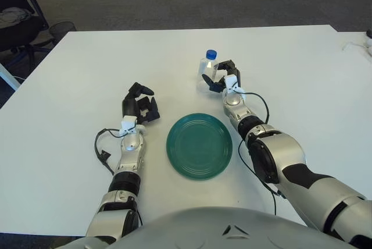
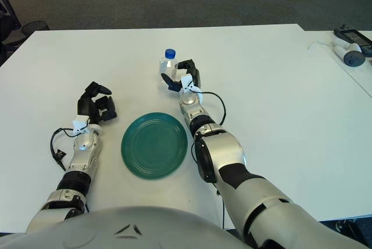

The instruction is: Put the bottle into the plate.

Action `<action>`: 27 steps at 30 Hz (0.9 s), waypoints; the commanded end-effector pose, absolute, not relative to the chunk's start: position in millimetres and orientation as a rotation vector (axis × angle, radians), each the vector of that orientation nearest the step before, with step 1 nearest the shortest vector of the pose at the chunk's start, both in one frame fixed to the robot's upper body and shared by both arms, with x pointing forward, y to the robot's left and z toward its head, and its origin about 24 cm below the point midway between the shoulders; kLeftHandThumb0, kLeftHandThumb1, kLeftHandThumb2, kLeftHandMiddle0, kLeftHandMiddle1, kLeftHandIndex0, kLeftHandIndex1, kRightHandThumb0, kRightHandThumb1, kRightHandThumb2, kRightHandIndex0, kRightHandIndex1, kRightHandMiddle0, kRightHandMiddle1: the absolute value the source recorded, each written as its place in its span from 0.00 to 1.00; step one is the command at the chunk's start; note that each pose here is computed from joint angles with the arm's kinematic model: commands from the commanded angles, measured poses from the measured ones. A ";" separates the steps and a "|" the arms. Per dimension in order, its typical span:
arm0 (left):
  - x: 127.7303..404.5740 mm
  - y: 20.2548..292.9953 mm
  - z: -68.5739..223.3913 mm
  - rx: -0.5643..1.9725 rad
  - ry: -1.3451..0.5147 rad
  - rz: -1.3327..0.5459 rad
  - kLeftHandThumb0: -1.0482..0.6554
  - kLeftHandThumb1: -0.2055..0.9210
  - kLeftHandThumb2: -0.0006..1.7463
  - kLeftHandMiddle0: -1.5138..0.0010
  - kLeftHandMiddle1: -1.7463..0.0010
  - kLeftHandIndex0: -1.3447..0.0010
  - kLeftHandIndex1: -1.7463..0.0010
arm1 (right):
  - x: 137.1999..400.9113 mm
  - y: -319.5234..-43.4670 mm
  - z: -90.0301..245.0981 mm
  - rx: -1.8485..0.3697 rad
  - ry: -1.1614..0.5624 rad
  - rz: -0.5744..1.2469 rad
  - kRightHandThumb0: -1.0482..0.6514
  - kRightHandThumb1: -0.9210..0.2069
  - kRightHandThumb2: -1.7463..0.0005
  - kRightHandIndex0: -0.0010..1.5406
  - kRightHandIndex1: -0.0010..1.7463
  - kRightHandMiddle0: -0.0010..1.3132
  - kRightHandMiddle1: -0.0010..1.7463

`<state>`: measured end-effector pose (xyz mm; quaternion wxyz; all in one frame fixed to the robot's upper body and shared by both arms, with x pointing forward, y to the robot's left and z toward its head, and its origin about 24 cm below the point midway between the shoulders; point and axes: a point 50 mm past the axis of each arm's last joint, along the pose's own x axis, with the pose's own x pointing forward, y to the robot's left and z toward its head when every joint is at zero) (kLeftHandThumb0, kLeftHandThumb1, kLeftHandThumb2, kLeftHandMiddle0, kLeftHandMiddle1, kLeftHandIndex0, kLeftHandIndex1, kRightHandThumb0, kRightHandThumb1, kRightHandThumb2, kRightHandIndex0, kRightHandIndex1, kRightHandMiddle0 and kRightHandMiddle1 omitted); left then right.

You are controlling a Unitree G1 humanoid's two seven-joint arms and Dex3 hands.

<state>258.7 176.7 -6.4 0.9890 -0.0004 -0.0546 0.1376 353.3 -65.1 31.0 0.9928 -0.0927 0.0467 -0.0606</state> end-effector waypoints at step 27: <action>243.1 174.1 -30.1 0.071 -0.014 0.266 0.32 0.36 0.83 0.18 0.00 0.48 0.00 | 367.3 -63.1 107.0 -0.039 -0.359 -0.092 0.41 0.41 0.45 0.67 1.00 0.62 1.00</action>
